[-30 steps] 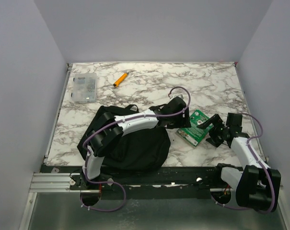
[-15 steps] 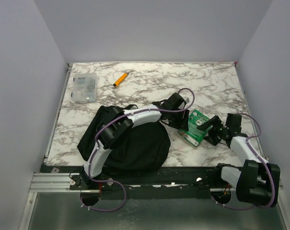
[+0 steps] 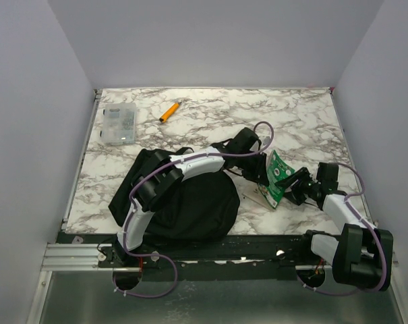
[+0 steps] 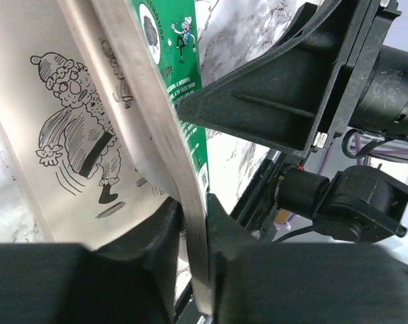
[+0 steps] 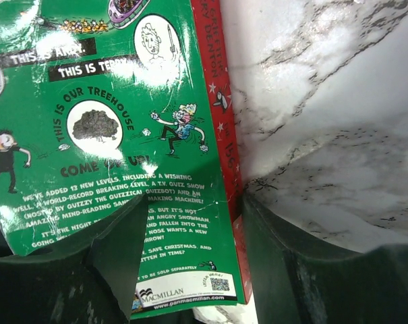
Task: Pack the student bag
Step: Pick up the book from the center of the board.
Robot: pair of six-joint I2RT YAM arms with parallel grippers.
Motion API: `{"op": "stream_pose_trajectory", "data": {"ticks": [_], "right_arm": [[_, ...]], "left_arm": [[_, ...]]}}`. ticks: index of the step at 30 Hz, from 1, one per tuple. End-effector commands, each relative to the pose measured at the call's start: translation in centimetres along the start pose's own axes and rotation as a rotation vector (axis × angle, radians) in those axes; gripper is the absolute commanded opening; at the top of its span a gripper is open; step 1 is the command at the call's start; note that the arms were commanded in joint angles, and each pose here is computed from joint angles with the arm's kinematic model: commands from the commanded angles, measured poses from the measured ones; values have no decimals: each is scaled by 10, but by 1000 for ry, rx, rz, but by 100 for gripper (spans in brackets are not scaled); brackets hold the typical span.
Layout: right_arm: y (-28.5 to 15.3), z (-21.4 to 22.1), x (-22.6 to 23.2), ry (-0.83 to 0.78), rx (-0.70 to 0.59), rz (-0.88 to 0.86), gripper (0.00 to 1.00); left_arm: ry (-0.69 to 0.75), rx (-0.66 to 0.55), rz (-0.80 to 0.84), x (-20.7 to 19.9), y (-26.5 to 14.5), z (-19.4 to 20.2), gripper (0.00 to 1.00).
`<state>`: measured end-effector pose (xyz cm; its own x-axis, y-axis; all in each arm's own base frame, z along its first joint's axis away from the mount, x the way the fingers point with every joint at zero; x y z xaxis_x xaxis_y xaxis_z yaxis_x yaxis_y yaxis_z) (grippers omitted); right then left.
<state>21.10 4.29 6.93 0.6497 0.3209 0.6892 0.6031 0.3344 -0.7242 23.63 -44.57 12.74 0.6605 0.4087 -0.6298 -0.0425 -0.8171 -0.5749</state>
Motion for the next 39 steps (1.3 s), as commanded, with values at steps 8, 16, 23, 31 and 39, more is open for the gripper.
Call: {"op": "stream_pose_trajectory", "data": {"ticks": [8,16,23,31,39], "right_arm": [[-13,5,21,-36,14,-101,99],[-20,28,44,48,156,-450,100],[-34,29,67,117,178,-668,93],[-48,29,86,118,220,-772,37],[-71,6,121,-201,-6,-583,9]], "left_arm": [[-20,-116,134,-27,-60,-38,5],[-81,-153,254,-37,-92,-53,1],[-89,-163,297,-46,-99,-52,0],[-60,-185,295,-50,-109,-44,5],[117,-231,-74,-33,-161,-11,61]]}}
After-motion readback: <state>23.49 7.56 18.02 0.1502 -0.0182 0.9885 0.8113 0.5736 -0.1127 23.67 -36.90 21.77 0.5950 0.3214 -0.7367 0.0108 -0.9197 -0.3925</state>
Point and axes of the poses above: each gripper's point midway between its finger pads, its own y axis out along the fingers, its own x axis along the line the jaws close on, z = x × y, the point moved 5 cm from there along -y, back along the fingers, and after that the axes turned 15 degrees about y, right-handed, at the moved point
